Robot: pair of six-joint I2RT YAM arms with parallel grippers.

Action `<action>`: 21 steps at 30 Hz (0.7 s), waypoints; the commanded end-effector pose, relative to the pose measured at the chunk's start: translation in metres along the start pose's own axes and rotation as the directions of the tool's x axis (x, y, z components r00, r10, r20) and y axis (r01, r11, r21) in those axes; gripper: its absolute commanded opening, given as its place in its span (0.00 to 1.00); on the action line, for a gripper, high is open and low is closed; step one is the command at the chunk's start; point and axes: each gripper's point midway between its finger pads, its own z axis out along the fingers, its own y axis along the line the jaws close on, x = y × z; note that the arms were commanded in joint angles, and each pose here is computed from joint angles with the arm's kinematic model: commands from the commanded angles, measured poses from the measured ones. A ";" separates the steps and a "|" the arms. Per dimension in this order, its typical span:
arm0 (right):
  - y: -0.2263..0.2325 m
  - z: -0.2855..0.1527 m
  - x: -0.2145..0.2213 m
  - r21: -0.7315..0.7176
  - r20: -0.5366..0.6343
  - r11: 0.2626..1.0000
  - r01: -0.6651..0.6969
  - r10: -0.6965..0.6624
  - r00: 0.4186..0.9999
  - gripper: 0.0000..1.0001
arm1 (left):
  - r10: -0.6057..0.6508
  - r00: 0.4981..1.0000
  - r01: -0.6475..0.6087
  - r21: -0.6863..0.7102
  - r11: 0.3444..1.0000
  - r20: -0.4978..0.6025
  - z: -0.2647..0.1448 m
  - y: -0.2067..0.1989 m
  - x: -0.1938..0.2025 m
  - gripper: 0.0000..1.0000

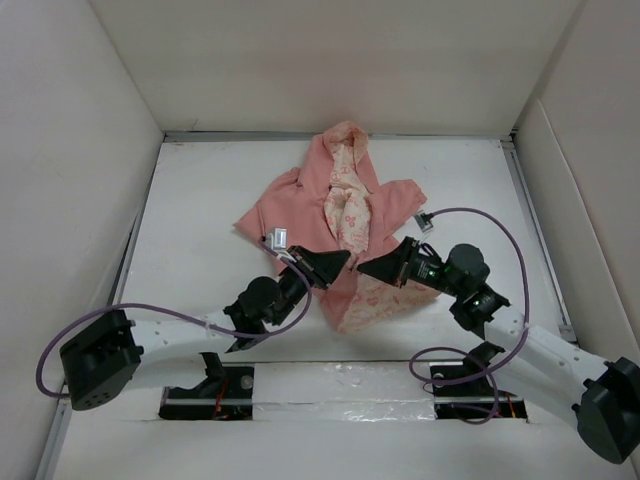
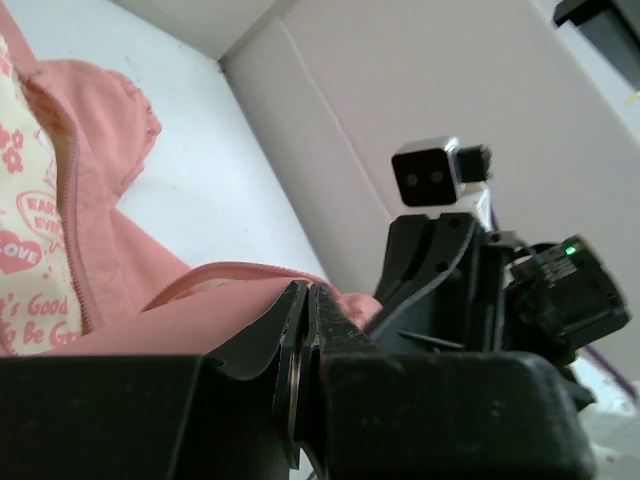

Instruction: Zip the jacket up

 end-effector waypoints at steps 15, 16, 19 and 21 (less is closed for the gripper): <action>-0.004 0.031 0.027 -0.091 -0.084 0.994 0.067 -0.074 0.994 0.00 | -0.167 0.934 0.146 0.089 0.985 0.317 -0.029 -0.022 -0.100 0.00; 0.002 0.028 0.030 -0.117 -0.095 0.991 0.063 -0.074 0.993 0.00 | -0.147 0.930 0.131 0.071 0.989 0.337 -0.028 -0.016 -0.106 0.00; 0.018 0.015 0.030 -0.133 -0.102 0.986 0.104 -0.118 0.988 0.00 | -0.125 0.941 0.109 0.068 0.992 0.315 -0.026 -0.012 -0.105 0.00; 0.006 0.010 0.027 -0.016 -0.123 0.988 0.151 -0.152 0.981 0.00 | -0.097 0.947 0.086 0.050 0.995 0.307 -0.024 -0.011 -0.108 0.00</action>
